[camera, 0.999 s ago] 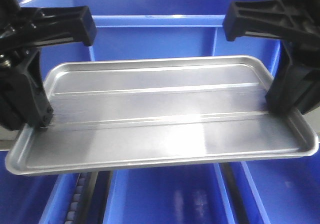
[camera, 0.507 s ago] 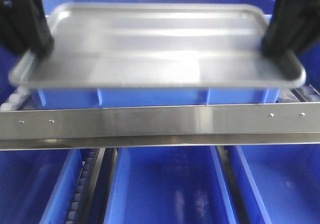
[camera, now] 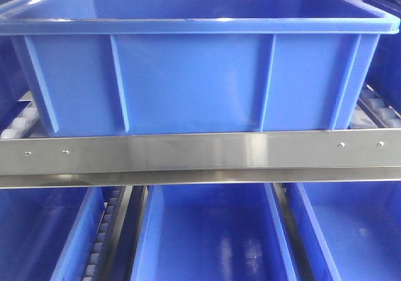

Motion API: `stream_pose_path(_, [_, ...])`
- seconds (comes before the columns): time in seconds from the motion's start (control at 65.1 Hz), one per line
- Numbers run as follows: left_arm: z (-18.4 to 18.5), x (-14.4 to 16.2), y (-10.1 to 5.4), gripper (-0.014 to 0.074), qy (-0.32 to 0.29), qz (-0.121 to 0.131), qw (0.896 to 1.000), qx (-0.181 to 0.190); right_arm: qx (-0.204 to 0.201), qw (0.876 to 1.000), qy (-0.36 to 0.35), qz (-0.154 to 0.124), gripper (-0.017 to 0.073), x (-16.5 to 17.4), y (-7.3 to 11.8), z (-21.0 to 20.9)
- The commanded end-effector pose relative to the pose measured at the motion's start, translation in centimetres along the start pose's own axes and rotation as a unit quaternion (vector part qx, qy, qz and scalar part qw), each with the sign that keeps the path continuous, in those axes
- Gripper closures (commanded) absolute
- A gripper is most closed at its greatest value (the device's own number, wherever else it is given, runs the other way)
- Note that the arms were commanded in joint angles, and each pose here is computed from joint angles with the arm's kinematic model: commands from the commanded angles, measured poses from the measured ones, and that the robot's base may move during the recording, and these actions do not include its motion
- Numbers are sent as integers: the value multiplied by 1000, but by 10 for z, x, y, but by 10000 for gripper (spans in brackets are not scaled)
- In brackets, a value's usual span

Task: Grab silver tray and place in blue box
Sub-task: 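Lower the tray into the blue bin with both grippers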

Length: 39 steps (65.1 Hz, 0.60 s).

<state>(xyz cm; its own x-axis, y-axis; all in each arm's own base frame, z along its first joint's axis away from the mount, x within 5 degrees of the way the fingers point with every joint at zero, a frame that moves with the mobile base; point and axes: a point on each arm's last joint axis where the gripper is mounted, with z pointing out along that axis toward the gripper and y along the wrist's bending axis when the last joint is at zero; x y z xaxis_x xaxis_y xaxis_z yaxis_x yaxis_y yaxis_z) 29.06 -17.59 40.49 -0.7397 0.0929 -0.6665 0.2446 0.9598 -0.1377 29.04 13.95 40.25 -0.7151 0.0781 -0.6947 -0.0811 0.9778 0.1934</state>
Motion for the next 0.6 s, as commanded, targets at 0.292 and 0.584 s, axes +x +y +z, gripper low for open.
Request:
stream_pose_path(0.292, [26, -59, 8, 599, -89, -44, 993, 70, -104, 992, -66, 21, 503, -67, 8, 41])
stream_pose_path(0.584, [49, -59, 10, 599, -79, -47, 994, 64, -99, 993, -56, 23, 503, -66, 8, 65])
